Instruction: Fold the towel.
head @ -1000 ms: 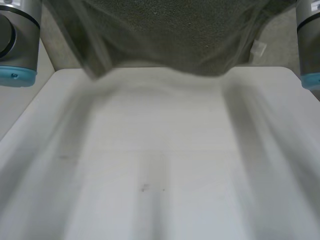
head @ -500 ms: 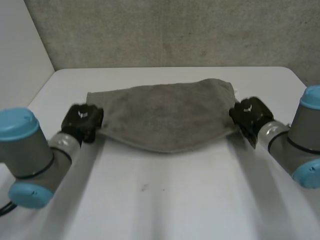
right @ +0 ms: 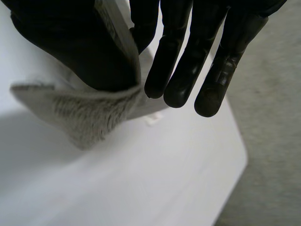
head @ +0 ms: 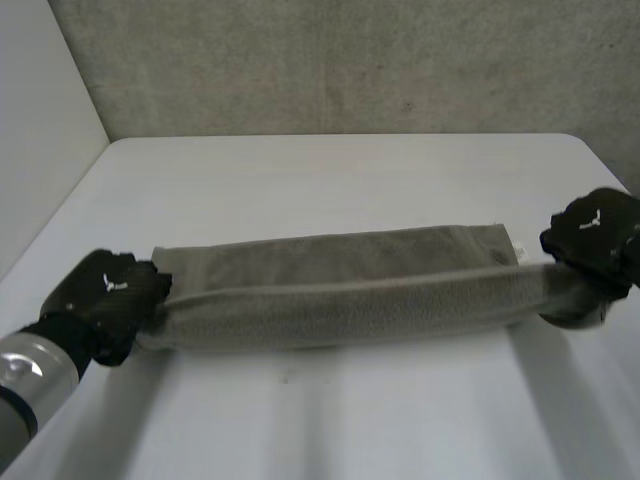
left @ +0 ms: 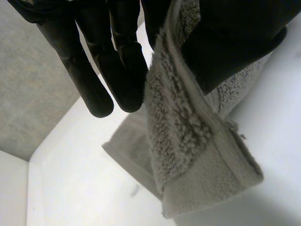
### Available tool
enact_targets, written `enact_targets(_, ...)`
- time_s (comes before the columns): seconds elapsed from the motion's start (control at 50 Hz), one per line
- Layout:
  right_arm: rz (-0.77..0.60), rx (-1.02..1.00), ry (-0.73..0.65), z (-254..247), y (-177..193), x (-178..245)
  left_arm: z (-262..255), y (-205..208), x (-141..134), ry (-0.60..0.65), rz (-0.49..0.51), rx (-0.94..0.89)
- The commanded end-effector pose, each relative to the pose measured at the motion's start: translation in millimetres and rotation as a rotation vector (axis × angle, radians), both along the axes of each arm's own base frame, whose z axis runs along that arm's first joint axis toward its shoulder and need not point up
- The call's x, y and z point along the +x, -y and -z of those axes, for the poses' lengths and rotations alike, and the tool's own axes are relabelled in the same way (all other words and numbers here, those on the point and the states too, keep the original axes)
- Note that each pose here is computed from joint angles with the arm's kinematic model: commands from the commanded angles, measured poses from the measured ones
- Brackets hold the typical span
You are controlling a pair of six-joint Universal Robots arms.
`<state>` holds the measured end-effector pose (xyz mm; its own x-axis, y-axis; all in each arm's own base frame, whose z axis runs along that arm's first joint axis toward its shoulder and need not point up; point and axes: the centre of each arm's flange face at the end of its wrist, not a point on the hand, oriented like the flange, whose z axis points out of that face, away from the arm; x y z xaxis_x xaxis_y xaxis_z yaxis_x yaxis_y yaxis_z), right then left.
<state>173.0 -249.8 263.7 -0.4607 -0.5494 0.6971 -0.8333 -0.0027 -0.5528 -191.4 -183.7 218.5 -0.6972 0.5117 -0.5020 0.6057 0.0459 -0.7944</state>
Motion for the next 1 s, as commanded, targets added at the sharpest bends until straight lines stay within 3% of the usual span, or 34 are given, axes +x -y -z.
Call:
enact_targets(0.02,0.023,-0.048,-0.02,37.6,52.5,3.7,10.1,59.7,-2.2,-0.009,-0.032,-0.028)
enact_targets(0.26,0.093,-0.022,-0.05,78.1,114.8,6.9,50.8,144.0,-17.2,0.012,-0.059,0.007)
enact_targets(0.46,0.063,-0.188,0.141,97.4,157.1,38.6,71.8,198.4,-42.1,-0.009,-0.045,-0.07)
enact_targets(0.74,0.028,-0.302,0.176,122.2,179.4,52.5,94.6,219.1,-47.3,-0.001,-0.062,-0.072)
enact_targets(1.0,0.031,-0.405,0.207,121.9,187.9,48.2,71.8,214.8,-49.8,-0.027,-0.12,-0.107)
